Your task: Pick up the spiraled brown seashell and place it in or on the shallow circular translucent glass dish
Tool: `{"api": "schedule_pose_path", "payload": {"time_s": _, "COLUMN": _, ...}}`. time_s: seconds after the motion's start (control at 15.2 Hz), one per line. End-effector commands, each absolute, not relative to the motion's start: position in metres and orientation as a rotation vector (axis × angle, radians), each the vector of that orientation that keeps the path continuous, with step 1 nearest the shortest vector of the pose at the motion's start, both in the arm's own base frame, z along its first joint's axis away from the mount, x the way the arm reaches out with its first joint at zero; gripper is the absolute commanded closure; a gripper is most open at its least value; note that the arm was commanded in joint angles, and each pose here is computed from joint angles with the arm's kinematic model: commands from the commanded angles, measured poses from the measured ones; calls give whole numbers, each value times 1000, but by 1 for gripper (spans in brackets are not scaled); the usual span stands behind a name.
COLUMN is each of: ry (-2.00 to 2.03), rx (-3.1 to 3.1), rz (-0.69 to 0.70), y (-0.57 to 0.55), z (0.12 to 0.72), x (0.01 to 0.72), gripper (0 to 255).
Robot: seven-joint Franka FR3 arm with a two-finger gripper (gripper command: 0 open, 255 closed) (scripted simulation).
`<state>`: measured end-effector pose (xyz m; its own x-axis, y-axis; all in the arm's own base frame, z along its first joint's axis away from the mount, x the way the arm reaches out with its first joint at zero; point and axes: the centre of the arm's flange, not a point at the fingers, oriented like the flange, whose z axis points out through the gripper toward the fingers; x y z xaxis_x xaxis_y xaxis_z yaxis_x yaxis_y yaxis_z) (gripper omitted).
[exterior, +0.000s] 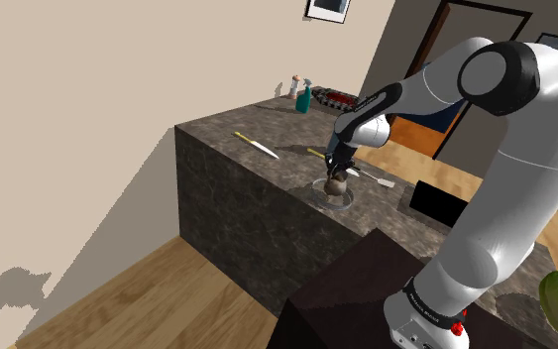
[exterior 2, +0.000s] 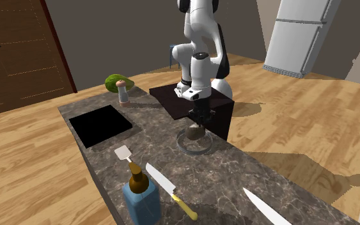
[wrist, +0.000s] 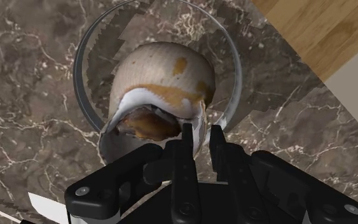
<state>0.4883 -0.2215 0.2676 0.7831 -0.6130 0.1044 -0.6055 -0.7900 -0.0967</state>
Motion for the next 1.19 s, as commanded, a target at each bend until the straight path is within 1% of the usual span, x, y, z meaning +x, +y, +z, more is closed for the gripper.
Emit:
{"api": "schedule_pose_path", "payload": {"time_s": 0.0, "ry": 996, "rx": -2912, "rz": -202, "y": -222, "z": 268, "x": 488, "gripper": 0}}
{"api": "schedule_pose_path", "payload": {"time_s": 0.33, "ry": 996, "rx": -2912, "rz": -202, "y": -222, "z": 268, "x": 488, "gripper": 0}}
{"api": "schedule_pose_path", "payload": {"time_s": 0.59, "ry": 996, "rx": -2912, "rz": -202, "y": -222, "z": 317, "x": 481, "gripper": 0}}
{"api": "schedule_pose_path", "payload": {"time_s": 1.12, "ry": 996, "rx": -2912, "rz": -202, "y": -222, "z": 317, "x": 481, "gripper": 0}}
